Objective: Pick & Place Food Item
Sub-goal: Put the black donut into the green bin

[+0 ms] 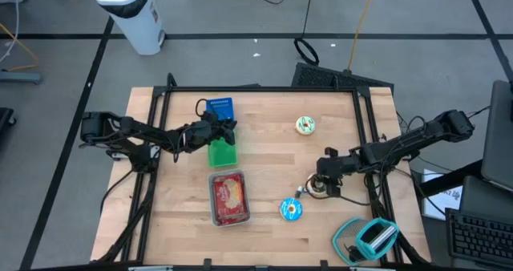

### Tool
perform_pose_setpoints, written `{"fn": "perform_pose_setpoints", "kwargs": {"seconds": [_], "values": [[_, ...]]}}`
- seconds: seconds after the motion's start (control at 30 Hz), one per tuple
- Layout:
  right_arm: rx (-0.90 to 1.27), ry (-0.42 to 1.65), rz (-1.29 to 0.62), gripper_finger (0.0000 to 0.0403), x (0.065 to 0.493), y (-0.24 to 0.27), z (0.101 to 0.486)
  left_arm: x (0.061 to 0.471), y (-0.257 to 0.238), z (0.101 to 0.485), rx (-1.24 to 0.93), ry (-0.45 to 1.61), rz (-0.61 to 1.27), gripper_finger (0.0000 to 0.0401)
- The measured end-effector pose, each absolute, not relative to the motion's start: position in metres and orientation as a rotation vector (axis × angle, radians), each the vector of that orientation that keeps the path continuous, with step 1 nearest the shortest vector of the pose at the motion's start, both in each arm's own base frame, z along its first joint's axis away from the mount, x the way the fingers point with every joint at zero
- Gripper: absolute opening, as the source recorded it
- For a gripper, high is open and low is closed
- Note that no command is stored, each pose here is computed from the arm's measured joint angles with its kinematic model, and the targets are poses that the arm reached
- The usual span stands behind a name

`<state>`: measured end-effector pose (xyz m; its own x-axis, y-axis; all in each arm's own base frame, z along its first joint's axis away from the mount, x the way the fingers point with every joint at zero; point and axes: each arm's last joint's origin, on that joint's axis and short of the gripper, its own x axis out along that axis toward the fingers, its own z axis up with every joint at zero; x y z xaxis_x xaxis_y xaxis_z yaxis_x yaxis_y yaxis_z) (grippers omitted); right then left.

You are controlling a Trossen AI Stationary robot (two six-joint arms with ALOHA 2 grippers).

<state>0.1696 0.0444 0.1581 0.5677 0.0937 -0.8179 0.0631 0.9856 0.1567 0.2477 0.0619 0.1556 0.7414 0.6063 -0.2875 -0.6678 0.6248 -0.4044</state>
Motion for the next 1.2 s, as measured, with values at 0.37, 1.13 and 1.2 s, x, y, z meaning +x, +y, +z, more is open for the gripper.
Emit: {"fn": "perform_pose_setpoints", "kwargs": {"seconds": [0.37,1.13,1.2], "values": [[-0.138,0.530,-0.035,0.0105,0.199,0.036,0.188,0.249,0.060,0.155,-0.631,0.117,0.665,0.0124],[-0.589,0.261,-0.329,0.0105,0.254,-0.001,0.178,0.318,0.007,0.230,-0.409,0.235,0.276,0.0295],[-0.591,0.222,-0.366,0.0105,0.257,-0.003,0.179,0.322,0.004,0.231,-0.388,0.239,0.280,0.0299]]}}
